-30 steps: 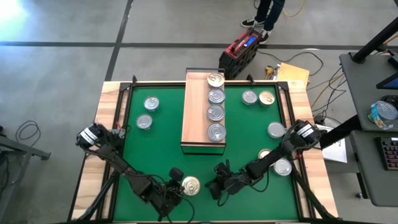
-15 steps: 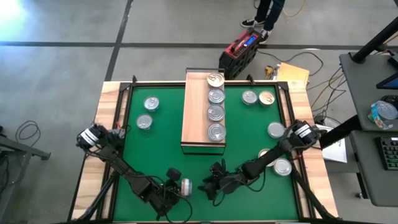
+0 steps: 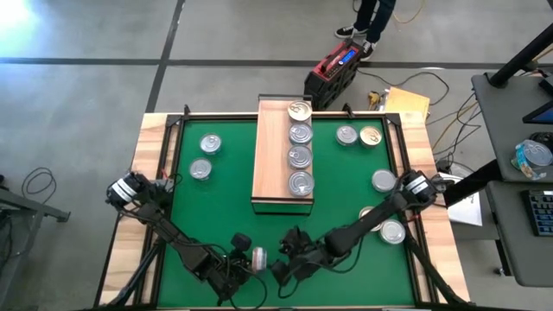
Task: Stack canned seafood by type on shelf
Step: Stack the top left dark blue tuna can on top of the dark blue tuna can on the shelf
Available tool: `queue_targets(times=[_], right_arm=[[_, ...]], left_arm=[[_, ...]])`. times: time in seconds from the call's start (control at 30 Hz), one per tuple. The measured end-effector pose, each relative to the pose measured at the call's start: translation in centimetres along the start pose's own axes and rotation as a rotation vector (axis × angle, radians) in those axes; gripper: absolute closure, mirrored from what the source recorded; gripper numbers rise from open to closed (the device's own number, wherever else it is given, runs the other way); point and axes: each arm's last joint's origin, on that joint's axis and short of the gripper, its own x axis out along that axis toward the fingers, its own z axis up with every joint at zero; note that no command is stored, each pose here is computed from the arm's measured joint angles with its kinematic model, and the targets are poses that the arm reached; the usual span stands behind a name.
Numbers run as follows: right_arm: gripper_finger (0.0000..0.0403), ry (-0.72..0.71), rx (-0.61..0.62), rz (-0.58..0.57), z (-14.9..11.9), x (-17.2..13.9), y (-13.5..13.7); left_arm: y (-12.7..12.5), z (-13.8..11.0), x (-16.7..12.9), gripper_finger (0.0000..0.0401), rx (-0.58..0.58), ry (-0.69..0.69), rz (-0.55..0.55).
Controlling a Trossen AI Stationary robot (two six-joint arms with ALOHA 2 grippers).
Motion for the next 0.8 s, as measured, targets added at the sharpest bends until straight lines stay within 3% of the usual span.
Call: queue_targets(times=[0.37,0.67,0.8], right_arm=[[0.006,-0.017,0.021,-0.03,-1.3,0.6,0.4],[0.006,-0.076,-0.234,-0.028,-1.5,2.2,2.6],[0.006,-0.063,-0.305,-0.123,-1.5,2.9,3.3]], left_arm=[[-0.3,0.9,-0.1,0.0401,-0.006,-0.097,-0.014],[-0.1,1.2,-0.1,0.0401,-0.006,-0.117,0.007],[-0.1,1.2,0.0,0.0401,-0.009,-0.117,0.008]])
